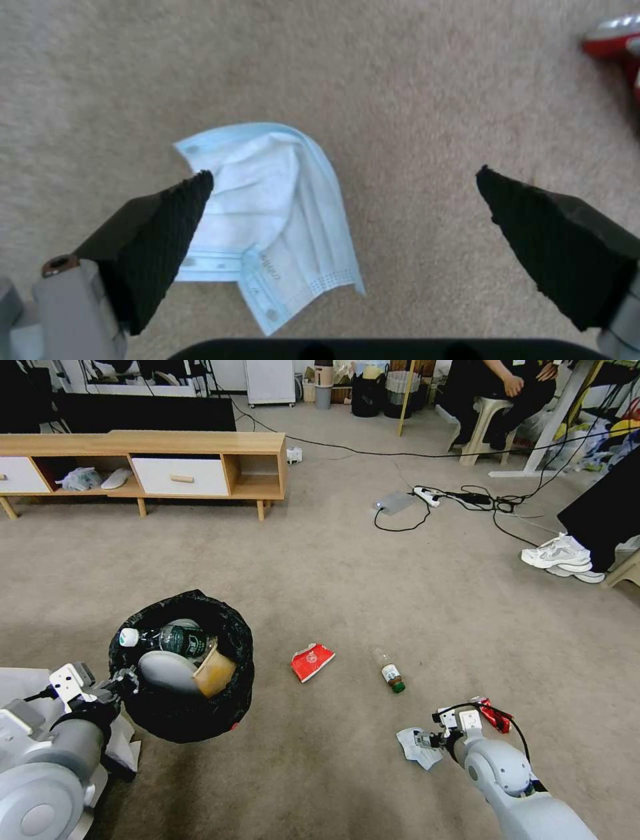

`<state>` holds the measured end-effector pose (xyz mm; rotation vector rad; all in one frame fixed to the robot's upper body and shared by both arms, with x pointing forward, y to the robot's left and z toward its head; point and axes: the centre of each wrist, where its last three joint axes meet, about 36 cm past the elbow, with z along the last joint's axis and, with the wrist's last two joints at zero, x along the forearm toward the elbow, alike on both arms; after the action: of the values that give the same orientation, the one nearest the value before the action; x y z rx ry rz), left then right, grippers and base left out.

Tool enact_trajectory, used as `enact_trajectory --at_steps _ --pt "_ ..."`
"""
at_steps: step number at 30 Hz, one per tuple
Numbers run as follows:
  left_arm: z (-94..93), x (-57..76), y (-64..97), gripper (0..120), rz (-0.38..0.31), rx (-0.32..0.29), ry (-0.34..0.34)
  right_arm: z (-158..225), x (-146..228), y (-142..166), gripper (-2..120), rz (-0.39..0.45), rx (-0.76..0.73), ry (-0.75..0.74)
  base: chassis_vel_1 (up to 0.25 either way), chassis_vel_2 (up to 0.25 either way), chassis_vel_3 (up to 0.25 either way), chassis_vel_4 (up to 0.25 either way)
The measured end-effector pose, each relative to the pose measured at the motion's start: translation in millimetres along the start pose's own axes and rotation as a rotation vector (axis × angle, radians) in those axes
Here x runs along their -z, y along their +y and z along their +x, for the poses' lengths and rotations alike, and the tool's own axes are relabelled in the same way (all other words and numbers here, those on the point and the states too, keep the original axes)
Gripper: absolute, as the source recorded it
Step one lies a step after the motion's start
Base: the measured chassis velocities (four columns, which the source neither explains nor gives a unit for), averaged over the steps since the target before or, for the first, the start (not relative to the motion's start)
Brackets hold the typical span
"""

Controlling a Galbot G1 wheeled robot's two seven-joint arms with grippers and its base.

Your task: Pick up the trash bin and place the garbage on the floor into it.

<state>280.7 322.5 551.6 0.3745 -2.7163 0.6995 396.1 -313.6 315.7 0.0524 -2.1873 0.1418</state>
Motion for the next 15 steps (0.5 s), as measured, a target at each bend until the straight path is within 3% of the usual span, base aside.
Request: enact_trajectory --at_steps 11,15 --pt "-1.9 -0.3 1.2 4 0.0 0.004 0.001 -33 -10 16 99 -0.01 0.071 0.064 0.0 0.0 0.0 0.0" --pt "-2.0 -0.1 1.4 4 0.0 0.004 0.001 -42 -14 28 85 -0.001 0.082 0.079 0.0 0.0 0.0 0.0"
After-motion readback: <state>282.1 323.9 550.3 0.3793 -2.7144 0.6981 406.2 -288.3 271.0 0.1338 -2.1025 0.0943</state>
